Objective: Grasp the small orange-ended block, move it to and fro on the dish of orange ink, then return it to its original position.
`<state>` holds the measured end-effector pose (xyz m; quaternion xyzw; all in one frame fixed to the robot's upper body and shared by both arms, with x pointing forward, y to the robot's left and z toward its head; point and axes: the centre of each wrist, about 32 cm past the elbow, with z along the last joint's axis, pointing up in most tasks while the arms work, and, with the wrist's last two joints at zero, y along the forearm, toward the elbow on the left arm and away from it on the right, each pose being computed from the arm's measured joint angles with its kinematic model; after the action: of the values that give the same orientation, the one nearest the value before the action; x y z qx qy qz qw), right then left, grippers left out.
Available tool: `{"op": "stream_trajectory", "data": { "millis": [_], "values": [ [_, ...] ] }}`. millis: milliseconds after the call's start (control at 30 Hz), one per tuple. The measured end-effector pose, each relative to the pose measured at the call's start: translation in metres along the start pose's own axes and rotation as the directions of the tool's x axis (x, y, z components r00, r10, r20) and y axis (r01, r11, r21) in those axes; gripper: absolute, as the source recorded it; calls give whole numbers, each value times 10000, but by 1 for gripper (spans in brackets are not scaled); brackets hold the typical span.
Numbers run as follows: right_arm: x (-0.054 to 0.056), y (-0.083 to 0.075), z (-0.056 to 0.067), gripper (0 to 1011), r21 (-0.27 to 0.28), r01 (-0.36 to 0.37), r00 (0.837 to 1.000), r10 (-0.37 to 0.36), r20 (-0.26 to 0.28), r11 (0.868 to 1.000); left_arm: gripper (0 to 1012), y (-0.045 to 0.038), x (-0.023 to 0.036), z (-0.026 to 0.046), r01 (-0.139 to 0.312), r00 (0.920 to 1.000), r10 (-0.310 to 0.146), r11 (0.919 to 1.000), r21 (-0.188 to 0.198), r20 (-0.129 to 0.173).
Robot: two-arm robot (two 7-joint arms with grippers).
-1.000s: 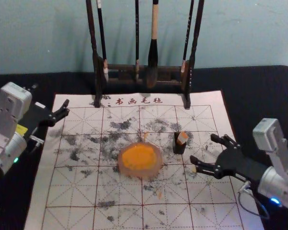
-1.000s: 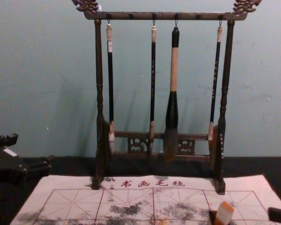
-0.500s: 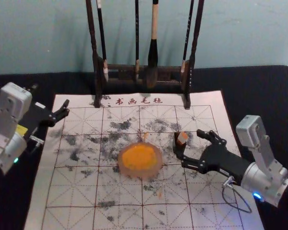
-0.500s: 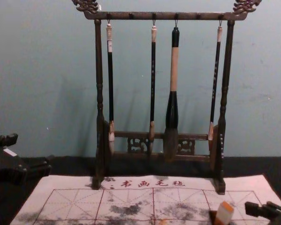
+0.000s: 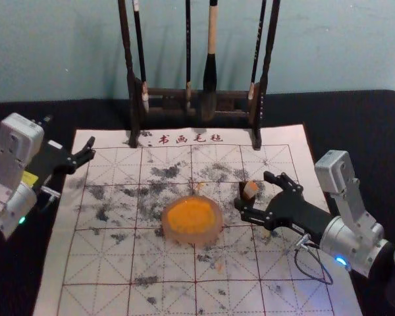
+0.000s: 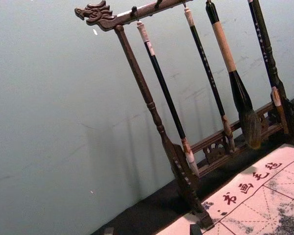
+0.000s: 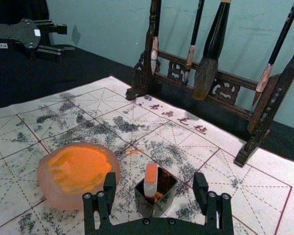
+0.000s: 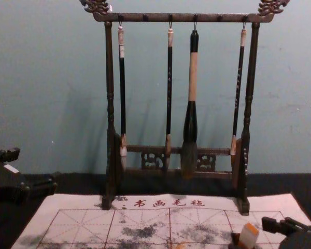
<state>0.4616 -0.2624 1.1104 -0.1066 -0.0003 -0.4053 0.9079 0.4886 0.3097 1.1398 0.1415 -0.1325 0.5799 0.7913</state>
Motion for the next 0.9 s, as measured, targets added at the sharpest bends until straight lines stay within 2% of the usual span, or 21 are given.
{"op": "stream_trajectory", "data": {
  "millis": [900],
  "values": [
    [-26, 46, -7, 1000, 101, 42, 10000, -42, -20, 9999, 1001, 0, 0, 0, 0, 10000, 0, 10000, 0, -1]
  ]
}}
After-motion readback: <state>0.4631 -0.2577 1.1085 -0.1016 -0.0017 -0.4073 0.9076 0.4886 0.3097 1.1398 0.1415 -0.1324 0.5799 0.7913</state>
